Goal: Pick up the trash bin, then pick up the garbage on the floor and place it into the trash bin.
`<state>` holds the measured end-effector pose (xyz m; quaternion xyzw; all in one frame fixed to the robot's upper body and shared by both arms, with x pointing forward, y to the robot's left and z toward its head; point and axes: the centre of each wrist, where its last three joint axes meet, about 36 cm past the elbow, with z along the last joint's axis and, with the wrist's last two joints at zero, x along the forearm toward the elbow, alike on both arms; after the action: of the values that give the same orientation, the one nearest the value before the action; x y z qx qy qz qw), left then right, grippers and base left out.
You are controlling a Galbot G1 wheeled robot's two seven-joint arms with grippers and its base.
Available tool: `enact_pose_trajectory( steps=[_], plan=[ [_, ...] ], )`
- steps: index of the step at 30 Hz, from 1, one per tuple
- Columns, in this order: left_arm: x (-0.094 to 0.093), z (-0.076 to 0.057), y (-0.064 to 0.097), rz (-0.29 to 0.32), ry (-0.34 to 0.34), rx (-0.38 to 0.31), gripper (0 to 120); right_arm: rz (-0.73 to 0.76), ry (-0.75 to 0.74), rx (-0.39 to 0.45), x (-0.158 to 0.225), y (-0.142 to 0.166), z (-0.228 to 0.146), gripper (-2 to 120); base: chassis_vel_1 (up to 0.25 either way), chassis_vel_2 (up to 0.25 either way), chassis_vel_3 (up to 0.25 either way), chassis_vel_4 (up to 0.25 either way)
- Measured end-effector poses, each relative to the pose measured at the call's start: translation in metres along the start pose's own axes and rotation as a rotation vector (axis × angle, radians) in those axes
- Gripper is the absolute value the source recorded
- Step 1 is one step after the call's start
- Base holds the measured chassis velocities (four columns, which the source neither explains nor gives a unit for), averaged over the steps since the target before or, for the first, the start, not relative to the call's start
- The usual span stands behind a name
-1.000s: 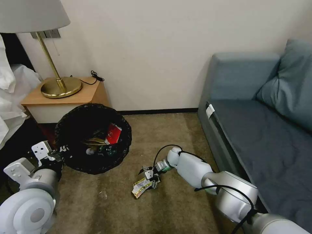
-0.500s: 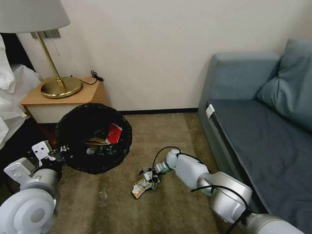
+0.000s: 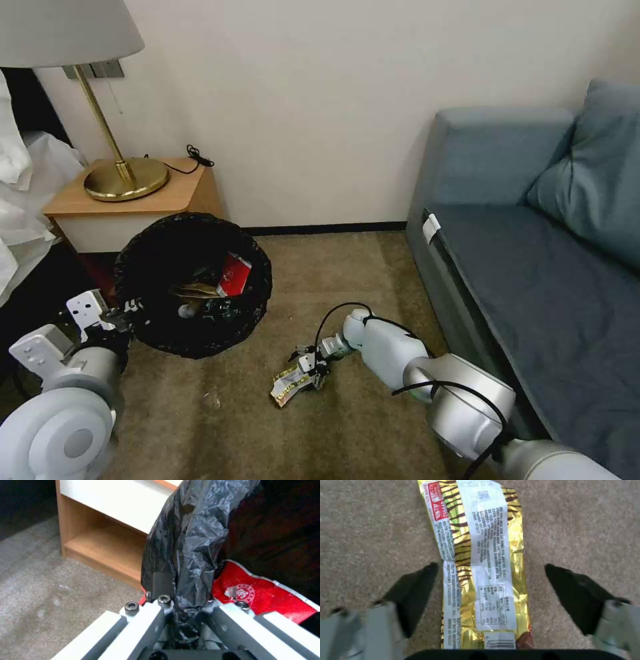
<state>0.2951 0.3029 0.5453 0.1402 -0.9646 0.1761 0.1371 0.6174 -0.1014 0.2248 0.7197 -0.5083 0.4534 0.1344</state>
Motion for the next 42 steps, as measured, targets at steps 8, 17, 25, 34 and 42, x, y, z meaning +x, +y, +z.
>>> enact_pose_trajectory(
  steps=[8, 17, 25, 34, 42],
  plan=[
    [0.001, -0.001, -0.001, 0.004, -0.004, -0.005, 0, 0.013, 0.006, -0.021, -0.001, 0.005, 0.004, 51, 0.000, 0.000, 0.000, 0.000],
    [0.001, -0.002, -0.001, 0.007, -0.007, -0.008, 0, 0.034, 0.003, -0.037, -0.001, 0.010, 0.007, 16, 0.000, 0.000, 0.000, 0.000],
    [0.002, -0.002, -0.001, 0.006, -0.007, -0.011, 0, 0.026, -0.007, -0.064, -0.006, 0.017, 0.009, 0, 0.000, 0.000, 0.000, 0.000],
    [0.000, -0.002, -0.002, 0.009, -0.007, -0.011, 0, 0.034, -0.026, -0.091, -0.005, 0.023, 0.015, 0, 0.000, 0.000, 0.000, 0.000],
    [0.000, -0.003, -0.002, 0.005, -0.012, -0.023, 0, 0.044, -0.034, -0.054, 0.016, 0.014, 0.023, 2, 0.000, 0.000, 0.000, 0.000]
  ],
)
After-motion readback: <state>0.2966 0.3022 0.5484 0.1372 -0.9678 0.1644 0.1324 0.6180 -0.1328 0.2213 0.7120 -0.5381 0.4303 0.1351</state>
